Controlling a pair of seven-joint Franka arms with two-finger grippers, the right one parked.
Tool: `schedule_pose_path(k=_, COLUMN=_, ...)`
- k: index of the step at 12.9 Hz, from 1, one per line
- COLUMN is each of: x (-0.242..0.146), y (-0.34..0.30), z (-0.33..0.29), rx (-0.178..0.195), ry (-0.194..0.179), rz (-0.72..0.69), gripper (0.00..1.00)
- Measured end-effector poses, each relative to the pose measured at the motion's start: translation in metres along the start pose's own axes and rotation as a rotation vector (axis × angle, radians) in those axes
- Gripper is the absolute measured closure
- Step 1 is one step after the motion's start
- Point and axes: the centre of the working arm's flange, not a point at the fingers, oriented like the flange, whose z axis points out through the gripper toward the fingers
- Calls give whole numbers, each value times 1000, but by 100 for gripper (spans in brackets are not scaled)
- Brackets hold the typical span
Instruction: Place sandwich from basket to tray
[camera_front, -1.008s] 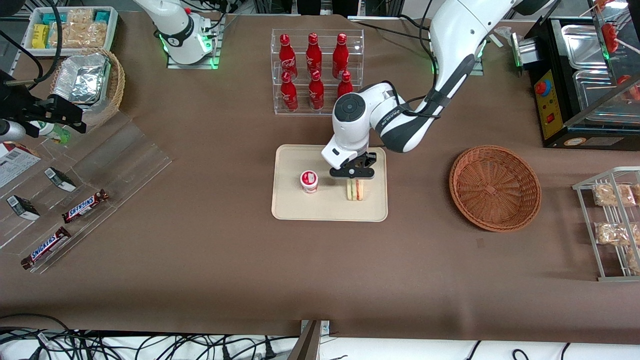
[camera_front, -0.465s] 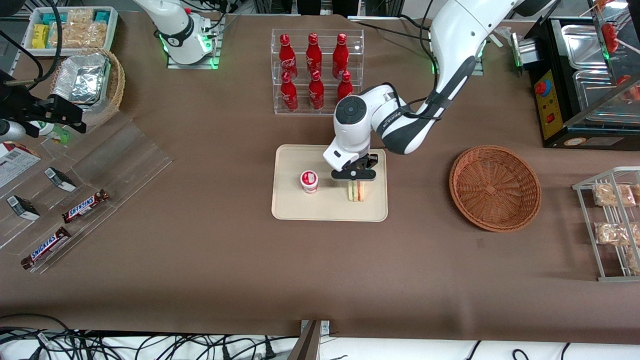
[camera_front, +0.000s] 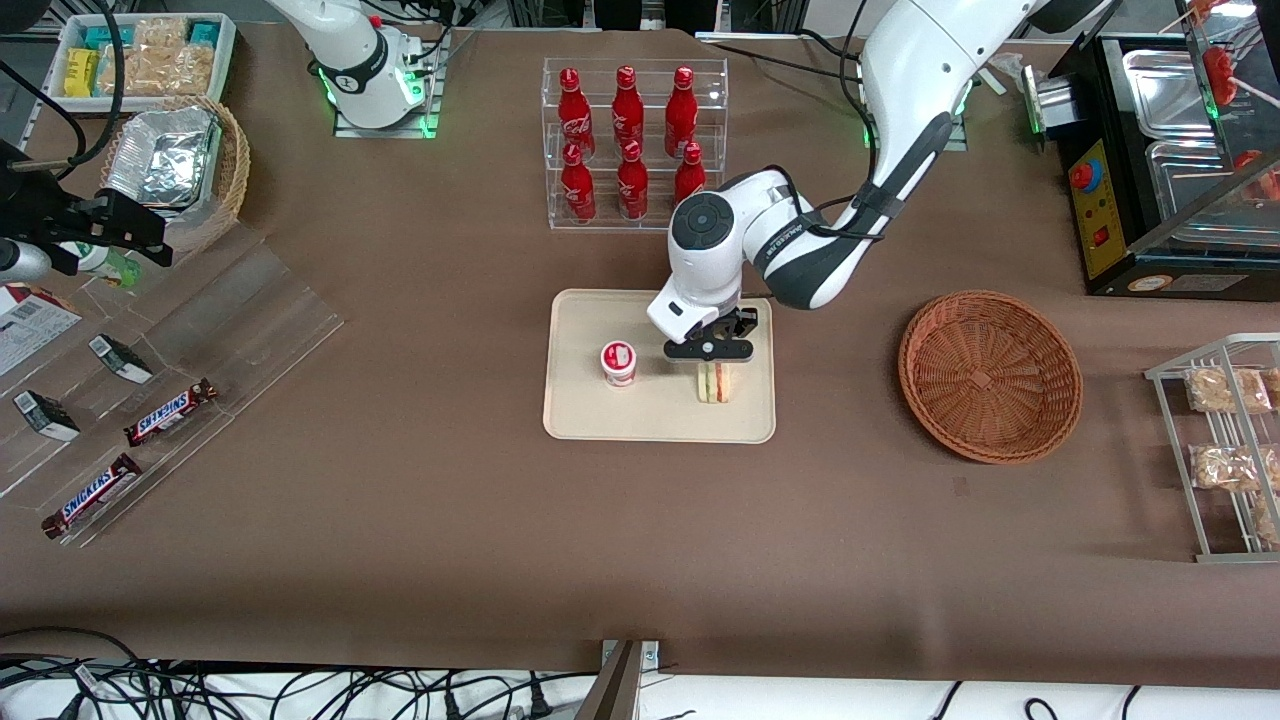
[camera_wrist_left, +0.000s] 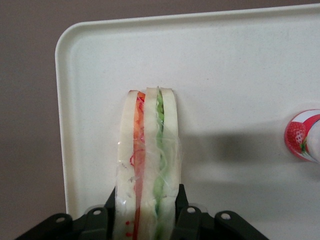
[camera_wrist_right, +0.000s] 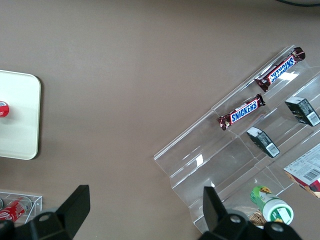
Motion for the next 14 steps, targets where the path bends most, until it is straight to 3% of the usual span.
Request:
schedule_pose_path(k=4, x=12, y=-11, z=-3, rx=14, ry=8, rz=-18, gripper=5)
schedule_pose_path(k=5, x=21, y=-18, z=-9, rx=18, ry=14, rz=-35, gripper=0)
schedule_pose_path(k=11, x=72, y=-90, z=-70, rx=23, ry=83, rz=-165, gripper=0)
schedule_pose_path(k=14, x=82, y=-111, z=-85, rx=42, ry=85, rz=-199, gripper=0)
